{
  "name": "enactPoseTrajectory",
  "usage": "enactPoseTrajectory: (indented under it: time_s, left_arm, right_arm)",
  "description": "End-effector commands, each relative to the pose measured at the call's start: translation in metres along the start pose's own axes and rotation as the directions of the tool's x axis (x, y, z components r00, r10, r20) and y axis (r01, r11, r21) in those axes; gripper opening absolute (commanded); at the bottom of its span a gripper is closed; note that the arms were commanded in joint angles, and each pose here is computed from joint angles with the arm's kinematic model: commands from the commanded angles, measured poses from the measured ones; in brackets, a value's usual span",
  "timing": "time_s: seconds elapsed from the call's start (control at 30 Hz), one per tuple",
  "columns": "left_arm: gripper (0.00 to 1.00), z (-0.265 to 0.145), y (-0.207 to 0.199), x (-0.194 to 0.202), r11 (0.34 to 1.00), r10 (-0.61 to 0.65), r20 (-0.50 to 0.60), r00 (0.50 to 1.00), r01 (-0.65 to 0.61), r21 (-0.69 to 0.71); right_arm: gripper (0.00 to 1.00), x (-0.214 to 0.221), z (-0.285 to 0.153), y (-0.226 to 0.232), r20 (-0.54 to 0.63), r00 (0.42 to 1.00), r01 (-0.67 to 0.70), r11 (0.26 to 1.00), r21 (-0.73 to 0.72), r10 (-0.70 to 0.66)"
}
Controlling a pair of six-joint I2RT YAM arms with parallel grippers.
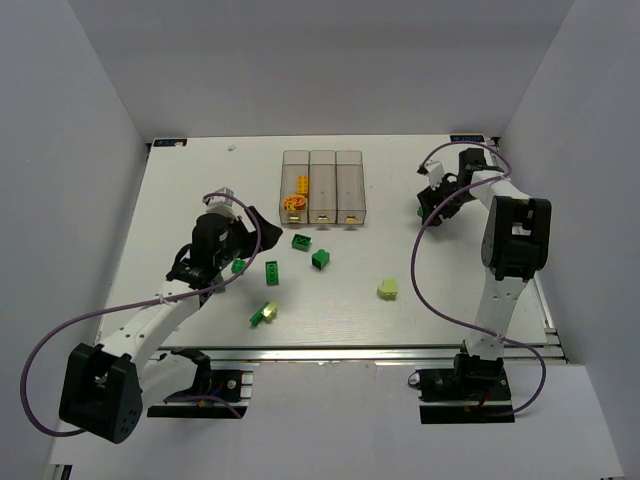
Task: Sort the legos into containers by color
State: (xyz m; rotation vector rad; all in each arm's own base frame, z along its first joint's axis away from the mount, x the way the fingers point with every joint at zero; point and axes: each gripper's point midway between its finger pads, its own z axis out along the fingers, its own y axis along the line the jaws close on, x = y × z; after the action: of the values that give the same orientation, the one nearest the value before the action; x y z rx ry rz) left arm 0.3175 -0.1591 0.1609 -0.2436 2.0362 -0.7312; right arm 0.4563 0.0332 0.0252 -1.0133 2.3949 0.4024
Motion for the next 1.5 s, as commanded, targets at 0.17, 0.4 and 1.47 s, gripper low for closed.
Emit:
enactPoseTrajectory:
  time_s: [0.17,0.4,1.47]
  left_arm:
    - [0.94,-0.004,-0.013,-0.018,1.000,-0.014,0.043,0.999,0.013,0.029]
    - [0.94,-0.007,-0.019,-0.022,0.999,-0.019,0.053,0.998,0.016,0.046]
    - [0.94,0.012,-0.136,-0.044,0.843,-0.092,-0.162,0.982,0.163,0.512]
  right_arm:
    - [0.65,-0.020,-0.003,-0.010,0.052,0.999,0.015,1.000,0.014,-0.016]
    - [0.56,-0.017,0.002,-0.010,0.038,0.999,0.011,1.000,0.009,-0.012]
    - [0.00,-0.102,-0.097,0.180,0.452,0.813,0.498,0.841,-0.212,-0.368]
